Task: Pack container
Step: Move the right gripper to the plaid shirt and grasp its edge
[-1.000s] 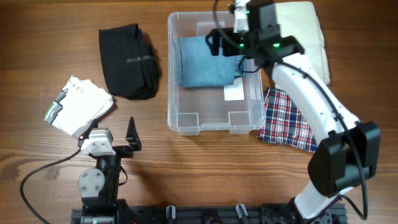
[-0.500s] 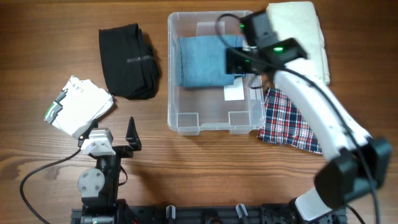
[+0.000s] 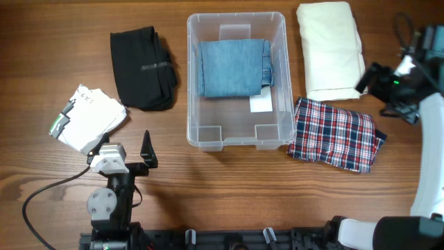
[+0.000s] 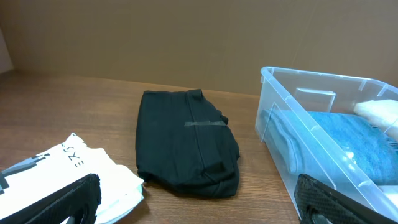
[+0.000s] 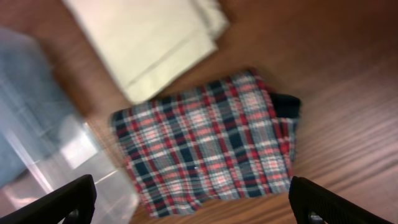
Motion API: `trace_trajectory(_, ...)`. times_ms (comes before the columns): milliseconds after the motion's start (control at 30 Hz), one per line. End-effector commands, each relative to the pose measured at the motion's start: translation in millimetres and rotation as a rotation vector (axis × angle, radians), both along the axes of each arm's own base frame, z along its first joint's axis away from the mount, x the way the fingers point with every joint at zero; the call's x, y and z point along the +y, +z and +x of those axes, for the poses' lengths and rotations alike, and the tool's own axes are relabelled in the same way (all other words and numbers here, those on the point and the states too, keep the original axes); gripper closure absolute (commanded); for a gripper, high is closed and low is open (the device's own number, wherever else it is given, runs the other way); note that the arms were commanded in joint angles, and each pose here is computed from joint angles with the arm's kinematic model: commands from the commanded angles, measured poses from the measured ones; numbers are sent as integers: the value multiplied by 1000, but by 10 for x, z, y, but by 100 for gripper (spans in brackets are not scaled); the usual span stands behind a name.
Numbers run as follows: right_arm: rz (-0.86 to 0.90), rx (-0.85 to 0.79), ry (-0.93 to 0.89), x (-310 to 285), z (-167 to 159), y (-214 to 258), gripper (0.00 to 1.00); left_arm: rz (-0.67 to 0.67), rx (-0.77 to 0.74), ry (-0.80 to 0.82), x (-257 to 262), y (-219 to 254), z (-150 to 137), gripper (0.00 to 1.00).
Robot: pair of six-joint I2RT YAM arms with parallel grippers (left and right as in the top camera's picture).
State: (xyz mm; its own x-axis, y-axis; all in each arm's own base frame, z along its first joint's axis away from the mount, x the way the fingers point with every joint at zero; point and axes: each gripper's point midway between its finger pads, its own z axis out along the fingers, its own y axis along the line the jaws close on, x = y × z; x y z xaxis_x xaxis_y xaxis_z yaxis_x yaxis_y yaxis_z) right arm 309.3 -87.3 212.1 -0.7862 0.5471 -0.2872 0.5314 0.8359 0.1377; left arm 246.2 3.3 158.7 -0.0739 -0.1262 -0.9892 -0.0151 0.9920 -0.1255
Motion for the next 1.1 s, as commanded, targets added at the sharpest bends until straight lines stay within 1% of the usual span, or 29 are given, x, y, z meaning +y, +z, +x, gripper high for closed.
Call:
trace_trajectory(0,78,62,-47,-205,-230,-292,0,18,2,-16,-30,-23,1,0)
trace_trajectory(133,116,100,-100,-371,-404,-677,0,18,2,-16,-30,-23,1,0)
trace_trajectory(167,116,106,-93,-373,-421,-742,0,18,2,-16,-30,-23,1,0)
trace_trajectory(200,122,119,-92,-364,-461,-916,0,18,2,-16,-30,-23,1,0)
trace_trajectory(300,141,133,-78,-315,-521,-1123,0,18,2,-16,-30,-23,1,0)
trace_trajectory(567,148,118,-69,-279,-583,-1528,0,18,2,-16,-30,-23,1,0)
trace_trajectory(800,115,91,-53,-306,-575,-1725,0,18,2,-16,-30,-23,1,0)
trace_trajectory(1067,92,112,-61,-367,-577,-2043,0,18,2,-16,-30,-23,1,0)
